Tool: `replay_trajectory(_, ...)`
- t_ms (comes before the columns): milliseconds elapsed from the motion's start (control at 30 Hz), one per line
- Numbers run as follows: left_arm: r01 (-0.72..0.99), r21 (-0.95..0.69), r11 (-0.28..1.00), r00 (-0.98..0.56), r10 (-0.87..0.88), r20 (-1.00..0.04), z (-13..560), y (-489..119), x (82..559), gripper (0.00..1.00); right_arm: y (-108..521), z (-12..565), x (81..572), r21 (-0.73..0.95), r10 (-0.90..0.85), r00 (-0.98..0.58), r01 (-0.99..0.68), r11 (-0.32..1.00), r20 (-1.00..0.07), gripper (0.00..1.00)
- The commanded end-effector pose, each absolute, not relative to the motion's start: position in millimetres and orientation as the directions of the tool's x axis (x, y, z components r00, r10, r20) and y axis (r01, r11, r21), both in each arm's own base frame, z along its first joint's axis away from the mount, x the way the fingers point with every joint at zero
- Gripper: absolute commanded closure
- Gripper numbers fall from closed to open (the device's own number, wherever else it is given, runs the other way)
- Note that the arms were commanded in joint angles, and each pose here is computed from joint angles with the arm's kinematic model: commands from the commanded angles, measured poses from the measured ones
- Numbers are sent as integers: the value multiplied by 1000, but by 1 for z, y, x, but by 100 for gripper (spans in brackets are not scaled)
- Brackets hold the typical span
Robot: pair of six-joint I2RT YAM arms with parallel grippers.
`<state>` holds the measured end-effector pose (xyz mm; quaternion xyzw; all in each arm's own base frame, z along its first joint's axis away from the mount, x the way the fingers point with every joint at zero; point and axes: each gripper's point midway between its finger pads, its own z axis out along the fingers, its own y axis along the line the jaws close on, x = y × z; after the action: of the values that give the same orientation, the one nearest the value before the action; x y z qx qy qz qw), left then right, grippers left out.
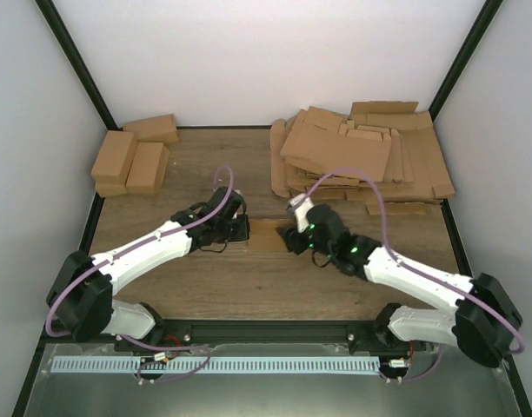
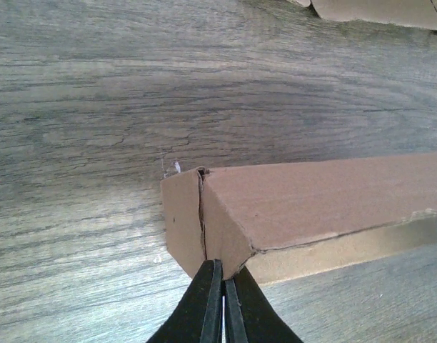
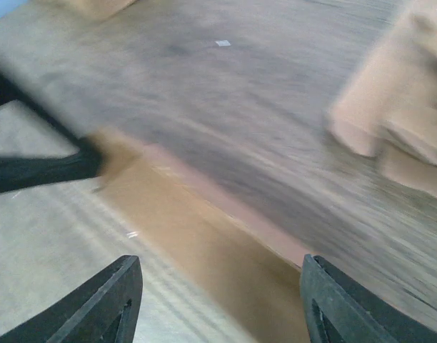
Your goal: Fold the paper box
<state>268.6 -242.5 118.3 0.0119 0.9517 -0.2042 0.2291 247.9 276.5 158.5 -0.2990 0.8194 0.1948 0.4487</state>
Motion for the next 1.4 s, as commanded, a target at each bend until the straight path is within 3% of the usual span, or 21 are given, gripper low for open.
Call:
replay_trajectory(0,120,-359,926,-906,-45,-420,113,-240,263,96,222,179,266,259,-124,-614,-497,828,-780,38)
replay_trajectory(233,129,-347,929,-902,-35,-430,116,-242,268,96,186,163,279,349,-51,-719,-396,849,-693,35)
replay_trajectory(600,134,-320,938,-899,-21,-438,121,-244,275,95,197,157,268,385,-64,-689,-477,790,-722,35)
replay_trajectory(967,137,-320,937,-901,-16,-433,120,-245,275,96,181,132,280,329,-55,-720,-382,864,-691,56)
replay_trajectory(1367,140,-321,936,-899,-15,-437,119,-245,274,95,186,147,282,362,-43,-772,-346,865,-635,97)
